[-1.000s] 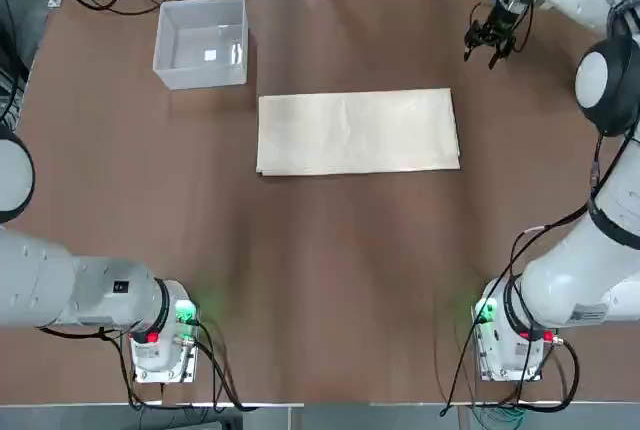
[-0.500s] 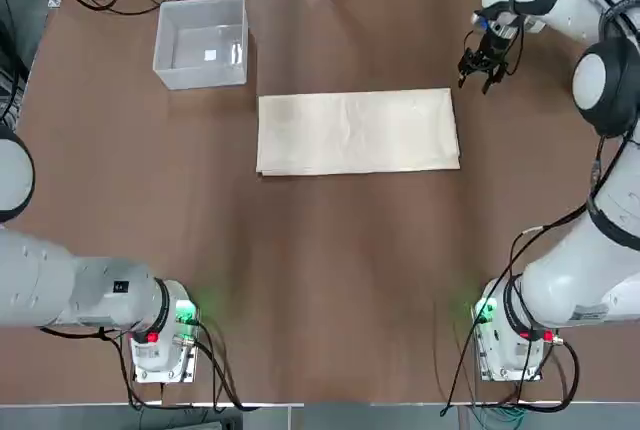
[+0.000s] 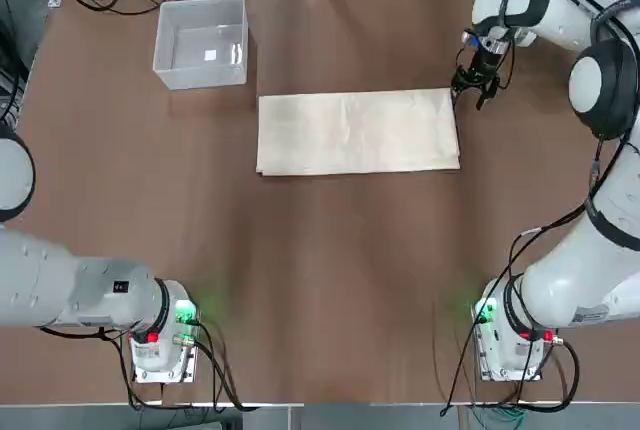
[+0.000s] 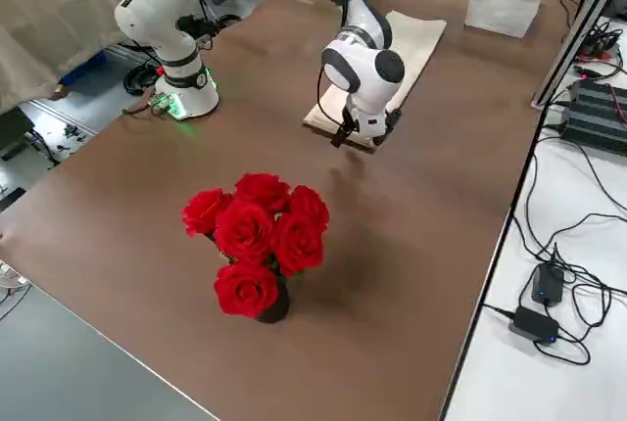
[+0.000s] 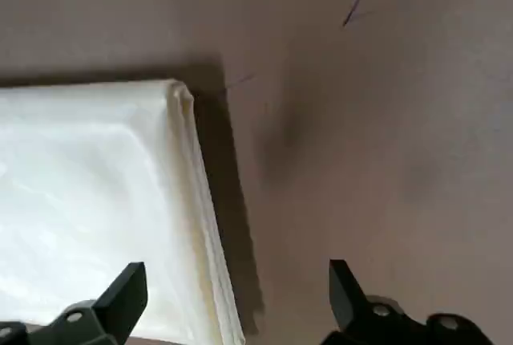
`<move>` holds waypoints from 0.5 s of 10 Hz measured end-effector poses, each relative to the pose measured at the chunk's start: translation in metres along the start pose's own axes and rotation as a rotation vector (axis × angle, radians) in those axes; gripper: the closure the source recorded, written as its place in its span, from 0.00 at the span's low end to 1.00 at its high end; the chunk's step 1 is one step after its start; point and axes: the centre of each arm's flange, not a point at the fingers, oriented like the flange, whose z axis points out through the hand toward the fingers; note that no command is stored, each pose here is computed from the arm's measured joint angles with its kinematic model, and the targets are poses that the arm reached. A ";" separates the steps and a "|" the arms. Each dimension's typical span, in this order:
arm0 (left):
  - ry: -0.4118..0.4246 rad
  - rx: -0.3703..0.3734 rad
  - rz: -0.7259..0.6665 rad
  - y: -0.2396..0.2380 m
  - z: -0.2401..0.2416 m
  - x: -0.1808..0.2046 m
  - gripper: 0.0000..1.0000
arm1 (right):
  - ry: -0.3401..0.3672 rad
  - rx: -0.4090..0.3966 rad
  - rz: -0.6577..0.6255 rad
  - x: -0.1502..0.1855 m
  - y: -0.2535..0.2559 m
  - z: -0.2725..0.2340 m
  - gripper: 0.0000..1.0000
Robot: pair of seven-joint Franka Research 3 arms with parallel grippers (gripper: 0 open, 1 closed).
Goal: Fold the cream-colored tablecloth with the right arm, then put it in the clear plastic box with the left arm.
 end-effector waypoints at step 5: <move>0.000 0.000 0.001 0.000 0.000 0.000 0.00 | -0.035 -0.025 -0.029 0.001 -0.018 0.034 0.00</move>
